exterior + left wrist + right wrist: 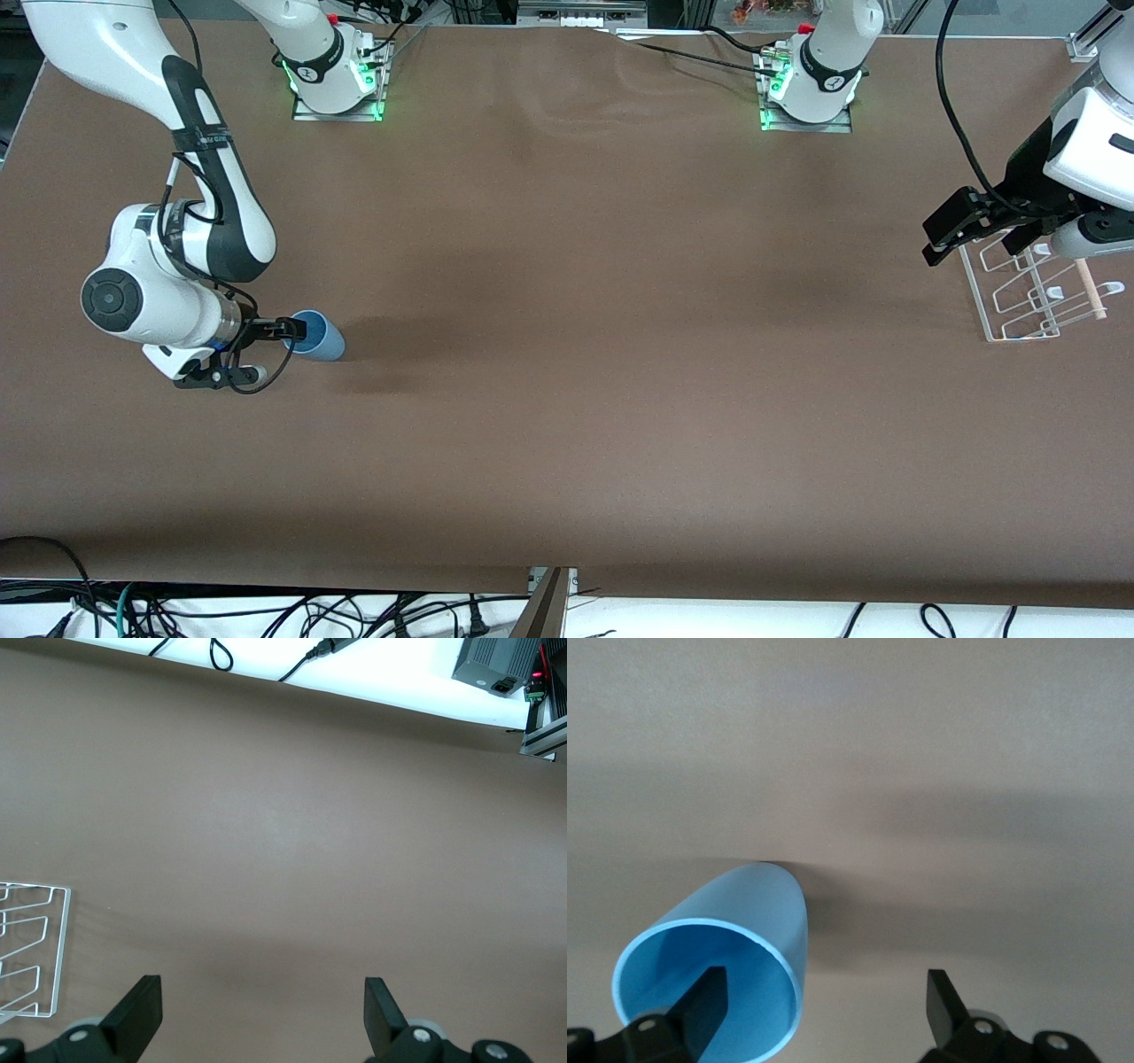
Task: Transfer cup to left arm and place on rack
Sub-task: 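Grasp the cup rim with the right gripper and lift it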
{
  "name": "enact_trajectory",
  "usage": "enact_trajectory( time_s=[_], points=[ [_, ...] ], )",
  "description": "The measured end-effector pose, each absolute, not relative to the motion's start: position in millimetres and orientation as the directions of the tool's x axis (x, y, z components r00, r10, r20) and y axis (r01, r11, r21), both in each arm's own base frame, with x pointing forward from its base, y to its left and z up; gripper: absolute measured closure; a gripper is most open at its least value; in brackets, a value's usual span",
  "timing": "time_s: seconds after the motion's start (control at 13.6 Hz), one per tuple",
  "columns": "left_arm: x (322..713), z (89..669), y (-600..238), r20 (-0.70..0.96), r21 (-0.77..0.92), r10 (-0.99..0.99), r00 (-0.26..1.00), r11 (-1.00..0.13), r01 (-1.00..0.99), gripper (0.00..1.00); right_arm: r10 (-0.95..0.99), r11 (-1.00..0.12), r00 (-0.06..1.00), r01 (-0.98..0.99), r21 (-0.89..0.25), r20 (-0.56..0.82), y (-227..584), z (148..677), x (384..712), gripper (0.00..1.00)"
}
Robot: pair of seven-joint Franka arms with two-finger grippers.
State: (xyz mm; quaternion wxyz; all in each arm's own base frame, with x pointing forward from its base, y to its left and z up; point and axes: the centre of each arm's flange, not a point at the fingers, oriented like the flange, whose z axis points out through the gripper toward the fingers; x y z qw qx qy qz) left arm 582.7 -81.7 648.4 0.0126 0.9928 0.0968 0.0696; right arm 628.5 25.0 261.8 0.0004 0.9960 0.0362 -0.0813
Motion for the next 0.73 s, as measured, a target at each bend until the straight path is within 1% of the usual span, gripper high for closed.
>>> enact_trajectory(
  time_s=[0.29,0.51,0.59,0.73],
  points=[
    [592,629,-84,0.103,0.032,0.190,0.976,-0.982,0.187,0.00,0.069,-0.998,0.980,0.069,-0.007,-0.185,25,252,622,0.53],
    [593,617,-82,0.056,0.015,0.154,0.987,-0.988,0.153,0.00,0.061,-0.998,0.980,0.059,-0.012,-0.191,25,249,620,0.84],
    [593,616,-78,0.050,0.011,0.130,0.990,-0.992,0.130,0.00,0.049,-0.998,0.981,0.043,-0.034,-0.185,28,253,621,0.93],
    [595,616,-60,0.046,0.006,0.090,0.995,-0.996,0.090,0.00,0.026,-0.998,0.984,0.014,-0.066,-0.175,31,255,623,0.93]
  ],
)
